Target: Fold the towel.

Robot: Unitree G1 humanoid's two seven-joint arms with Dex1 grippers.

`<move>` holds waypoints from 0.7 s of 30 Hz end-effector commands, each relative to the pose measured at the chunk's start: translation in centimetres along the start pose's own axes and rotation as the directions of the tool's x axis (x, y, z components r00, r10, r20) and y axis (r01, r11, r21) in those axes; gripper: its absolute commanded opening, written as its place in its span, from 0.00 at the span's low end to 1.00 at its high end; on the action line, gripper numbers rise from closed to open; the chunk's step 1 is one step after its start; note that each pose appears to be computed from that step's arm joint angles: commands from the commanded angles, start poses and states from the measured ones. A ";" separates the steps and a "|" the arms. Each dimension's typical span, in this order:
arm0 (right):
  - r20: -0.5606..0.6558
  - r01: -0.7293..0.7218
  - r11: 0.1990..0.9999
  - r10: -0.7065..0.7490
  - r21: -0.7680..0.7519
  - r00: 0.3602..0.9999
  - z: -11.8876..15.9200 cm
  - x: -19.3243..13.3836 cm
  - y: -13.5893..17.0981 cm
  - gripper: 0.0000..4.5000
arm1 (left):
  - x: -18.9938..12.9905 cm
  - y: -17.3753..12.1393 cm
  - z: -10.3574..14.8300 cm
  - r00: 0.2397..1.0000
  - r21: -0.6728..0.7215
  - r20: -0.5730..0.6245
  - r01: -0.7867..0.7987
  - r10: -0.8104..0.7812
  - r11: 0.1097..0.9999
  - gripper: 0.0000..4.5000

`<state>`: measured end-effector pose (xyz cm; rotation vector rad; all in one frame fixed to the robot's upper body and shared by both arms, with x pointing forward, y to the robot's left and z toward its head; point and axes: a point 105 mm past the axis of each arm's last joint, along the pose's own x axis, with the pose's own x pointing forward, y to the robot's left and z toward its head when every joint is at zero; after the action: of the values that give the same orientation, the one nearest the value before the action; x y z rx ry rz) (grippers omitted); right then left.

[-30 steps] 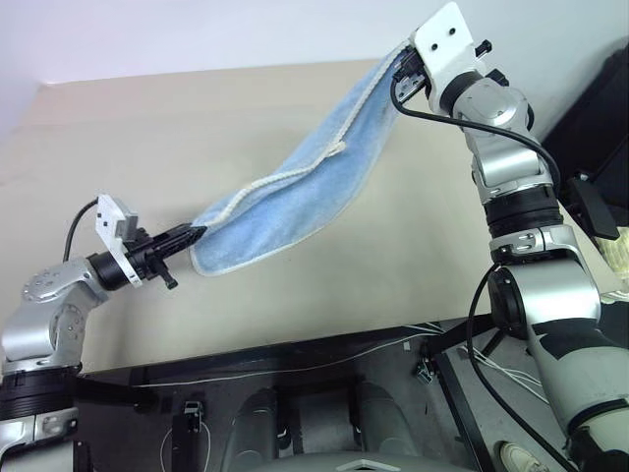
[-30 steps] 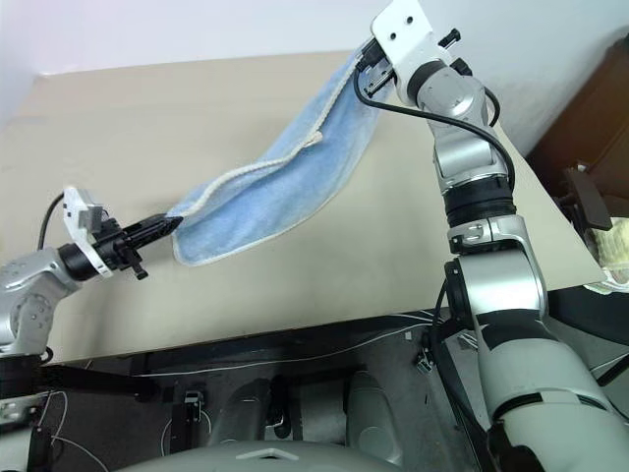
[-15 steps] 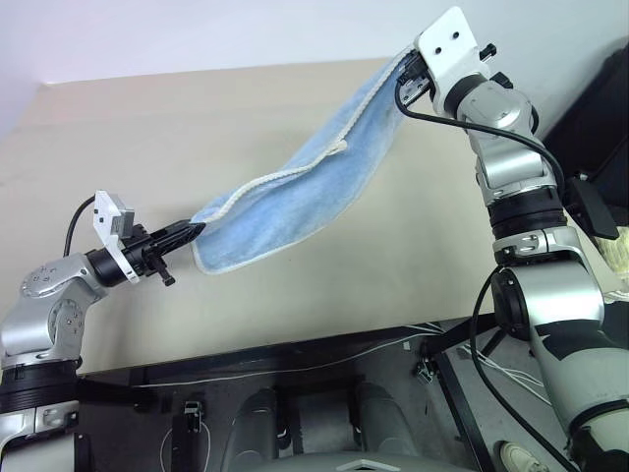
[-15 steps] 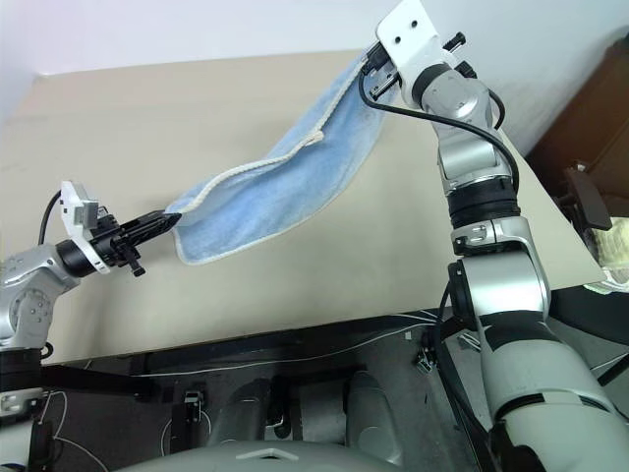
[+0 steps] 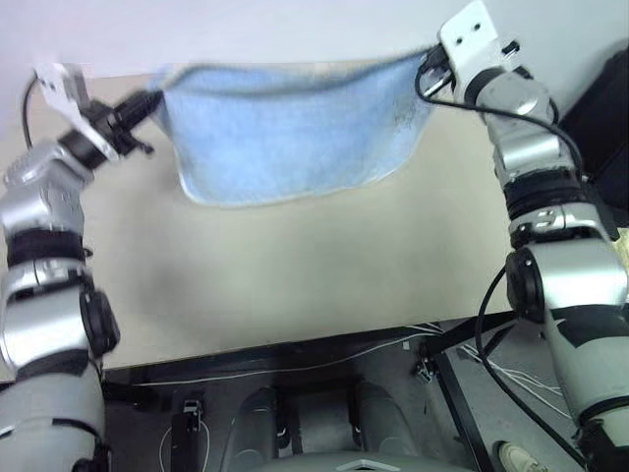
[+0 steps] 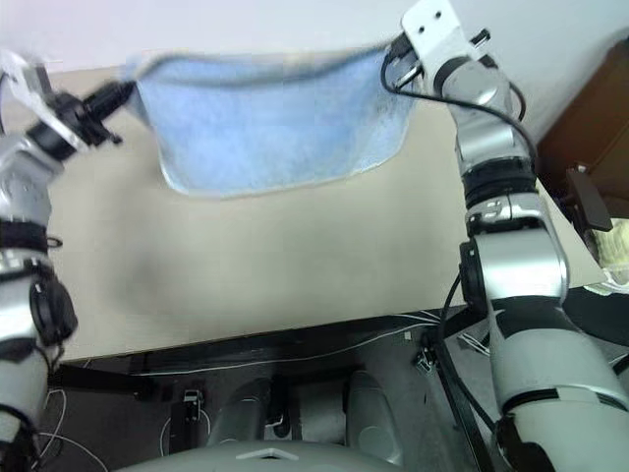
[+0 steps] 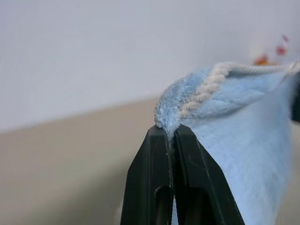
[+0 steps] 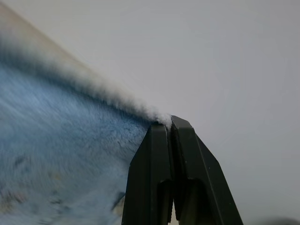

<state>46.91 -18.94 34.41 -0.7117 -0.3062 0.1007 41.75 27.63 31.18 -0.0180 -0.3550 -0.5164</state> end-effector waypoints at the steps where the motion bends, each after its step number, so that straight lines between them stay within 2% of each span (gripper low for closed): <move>1: 0.091 0.085 0.996 -0.082 -0.023 0.992 2.7 -0.4 -3.7 0.00 | -0.2 1.5 2.1 0.997 0.069 0.020 -0.078 0.077 0.995 0.01; 4: 0.127 0.053 0.999 -0.052 -0.009 0.991 2.7 -1.2 -4.3 0.00 | -0.3 1.3 2.4 0.999 0.103 -0.016 -0.028 0.030 0.994 0.01; 7: 0.147 -0.013 1.000 0.011 0.012 0.989 2.0 -2.2 -3.6 0.00 | -1.7 1.1 1.0 0.994 0.092 -0.101 0.056 -0.046 0.994 0.01; 12: 0.186 -0.259 0.965 0.247 0.043 0.951 0.6 -6.1 1.0 0.00 | -7.0 1.2 -3.1 0.943 -0.023 -0.282 0.179 -0.178 0.984 0.01; 16: 0.168 -0.523 0.850 0.506 0.071 0.846 -0.9 -11.5 5.8 0.00 | -11.9 0.6 -6.5 0.845 -0.119 -0.457 0.250 -0.277 0.961 0.01; 21: 0.102 -0.744 0.662 0.737 0.090 0.668 -2.3 -17.6 9.3 0.00 | -15.4 -1.3 -8.0 0.766 -0.216 -0.525 0.301 -0.371 0.929 0.01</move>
<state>32.68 -17.26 20.75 -0.6588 0.0031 0.8732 31.68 33.36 16.02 0.0434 0.3203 -0.8376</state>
